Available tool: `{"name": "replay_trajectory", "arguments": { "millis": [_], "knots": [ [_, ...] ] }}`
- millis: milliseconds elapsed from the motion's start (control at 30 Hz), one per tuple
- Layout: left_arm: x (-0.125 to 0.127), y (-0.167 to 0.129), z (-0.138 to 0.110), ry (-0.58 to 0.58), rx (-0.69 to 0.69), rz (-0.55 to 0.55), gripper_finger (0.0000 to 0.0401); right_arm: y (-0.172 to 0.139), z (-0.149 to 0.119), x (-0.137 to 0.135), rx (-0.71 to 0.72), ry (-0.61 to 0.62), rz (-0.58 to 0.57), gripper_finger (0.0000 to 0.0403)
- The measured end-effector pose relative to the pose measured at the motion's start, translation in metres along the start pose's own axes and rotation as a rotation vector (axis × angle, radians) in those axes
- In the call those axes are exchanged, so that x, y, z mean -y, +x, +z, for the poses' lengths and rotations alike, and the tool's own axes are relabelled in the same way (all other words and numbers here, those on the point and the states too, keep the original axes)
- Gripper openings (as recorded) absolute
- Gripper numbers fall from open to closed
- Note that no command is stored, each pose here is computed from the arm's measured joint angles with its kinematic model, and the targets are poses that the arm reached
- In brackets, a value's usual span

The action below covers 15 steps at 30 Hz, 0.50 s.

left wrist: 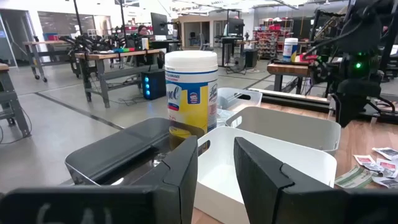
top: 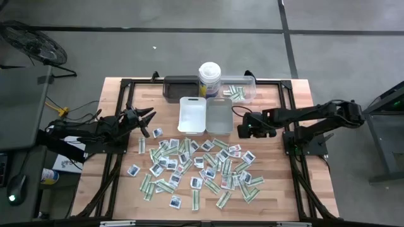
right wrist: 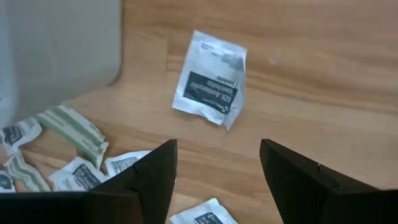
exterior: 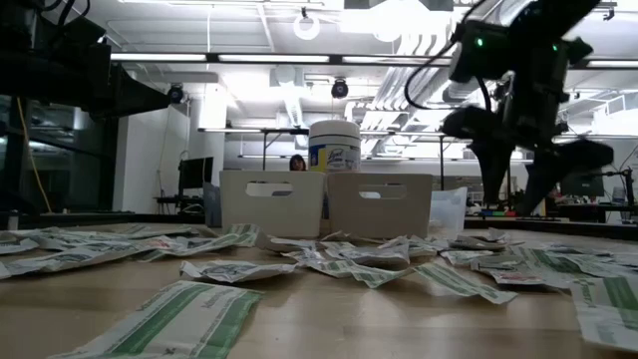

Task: Pick & Place First Aid Supplies
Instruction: Put the wipe into the gray bin

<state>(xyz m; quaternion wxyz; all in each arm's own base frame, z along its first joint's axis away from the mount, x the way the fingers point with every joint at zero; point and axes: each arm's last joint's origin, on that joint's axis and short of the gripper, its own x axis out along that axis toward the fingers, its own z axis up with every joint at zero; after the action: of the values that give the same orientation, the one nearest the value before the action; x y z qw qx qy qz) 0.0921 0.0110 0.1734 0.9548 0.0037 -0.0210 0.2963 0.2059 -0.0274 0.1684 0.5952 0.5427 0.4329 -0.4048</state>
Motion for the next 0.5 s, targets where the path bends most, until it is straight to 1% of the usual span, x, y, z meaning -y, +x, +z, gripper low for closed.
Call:
{"name": "replay_trajectory", "arguments": {
  "millis": [100,233,400,500],
  "knots": [
    [0.0,0.0,0.0,0.0,0.0,0.0,0.0101,0.01,0.001,0.008,-0.002,0.01,0.008,0.0223],
    [0.0,0.0,0.0,0.0,0.0,0.0,0.0101,0.014,0.007,0.012,0.055,0.017,0.018,0.0223],
    [0.0,0.0,0.0,0.0,0.0,0.0,0.0101,0.014,0.02,0.017,0.102,-0.033,-0.005,0.0223],
    [0.0,0.0,0.0,0.0,0.0,0.0,0.0101,0.015,0.027,0.017,0.114,-0.088,-0.004,0.0223]
  ]
}}
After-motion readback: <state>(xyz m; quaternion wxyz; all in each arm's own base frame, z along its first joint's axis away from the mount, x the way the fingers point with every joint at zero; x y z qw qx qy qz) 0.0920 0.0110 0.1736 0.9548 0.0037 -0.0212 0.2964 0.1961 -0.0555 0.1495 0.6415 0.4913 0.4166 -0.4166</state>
